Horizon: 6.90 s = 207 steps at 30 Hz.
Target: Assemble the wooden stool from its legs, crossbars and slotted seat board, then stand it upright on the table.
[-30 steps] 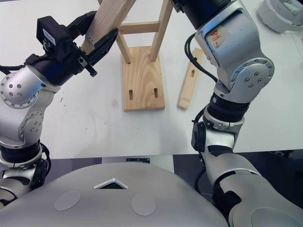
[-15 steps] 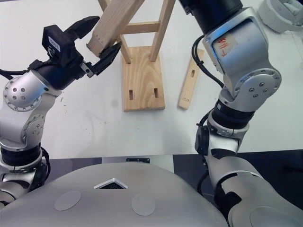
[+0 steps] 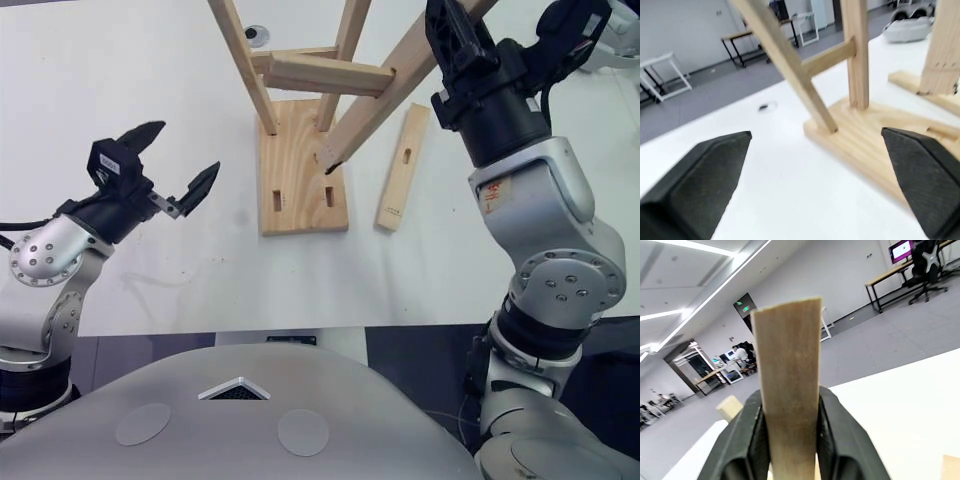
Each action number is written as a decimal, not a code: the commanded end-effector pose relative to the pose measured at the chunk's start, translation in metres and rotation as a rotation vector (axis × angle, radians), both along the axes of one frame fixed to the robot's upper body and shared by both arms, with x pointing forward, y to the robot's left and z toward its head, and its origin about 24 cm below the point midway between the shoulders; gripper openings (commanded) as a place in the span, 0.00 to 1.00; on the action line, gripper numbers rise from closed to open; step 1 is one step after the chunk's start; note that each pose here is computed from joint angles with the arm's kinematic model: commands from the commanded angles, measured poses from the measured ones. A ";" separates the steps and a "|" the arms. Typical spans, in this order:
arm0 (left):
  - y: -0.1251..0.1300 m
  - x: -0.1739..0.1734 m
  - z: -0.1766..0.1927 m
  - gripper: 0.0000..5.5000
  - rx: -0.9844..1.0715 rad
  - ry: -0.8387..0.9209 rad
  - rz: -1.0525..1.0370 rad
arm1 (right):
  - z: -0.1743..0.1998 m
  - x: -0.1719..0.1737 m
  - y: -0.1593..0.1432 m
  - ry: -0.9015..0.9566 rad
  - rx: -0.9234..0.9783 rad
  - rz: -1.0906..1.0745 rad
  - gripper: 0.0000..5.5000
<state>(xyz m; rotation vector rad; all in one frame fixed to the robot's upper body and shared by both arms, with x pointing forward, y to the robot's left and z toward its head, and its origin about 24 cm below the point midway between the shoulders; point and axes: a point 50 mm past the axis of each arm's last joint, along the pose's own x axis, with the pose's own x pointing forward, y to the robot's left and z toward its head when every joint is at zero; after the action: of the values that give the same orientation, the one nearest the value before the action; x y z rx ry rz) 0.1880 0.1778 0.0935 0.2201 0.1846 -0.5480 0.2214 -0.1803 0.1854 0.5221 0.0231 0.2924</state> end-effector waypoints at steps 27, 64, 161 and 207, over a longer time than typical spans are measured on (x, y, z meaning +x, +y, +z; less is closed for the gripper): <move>-0.027 0.001 0.008 0.87 -0.076 0.039 -0.133 | -0.045 -0.023 0.003 -0.043 -0.152 -0.178 0.19; -0.019 0.013 0.013 0.87 -0.040 0.011 -0.110 | -0.103 -0.032 -0.005 0.133 -0.361 -0.116 0.19; -0.024 0.022 0.008 0.87 0.009 -0.087 0.008 | -0.123 -0.002 -0.036 0.473 -0.685 -0.043 0.79; 0.000 0.057 0.127 0.87 -0.532 -0.314 -0.073 | 0.012 0.022 -0.075 -0.236 -0.535 -0.448 0.40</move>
<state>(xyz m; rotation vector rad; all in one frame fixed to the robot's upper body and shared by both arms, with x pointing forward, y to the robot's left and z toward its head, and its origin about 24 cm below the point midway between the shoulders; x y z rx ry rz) 0.2438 0.1787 0.2088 -0.1666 -0.2652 -0.5725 0.2485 -0.2544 0.1813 -0.0370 -0.1601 -0.1062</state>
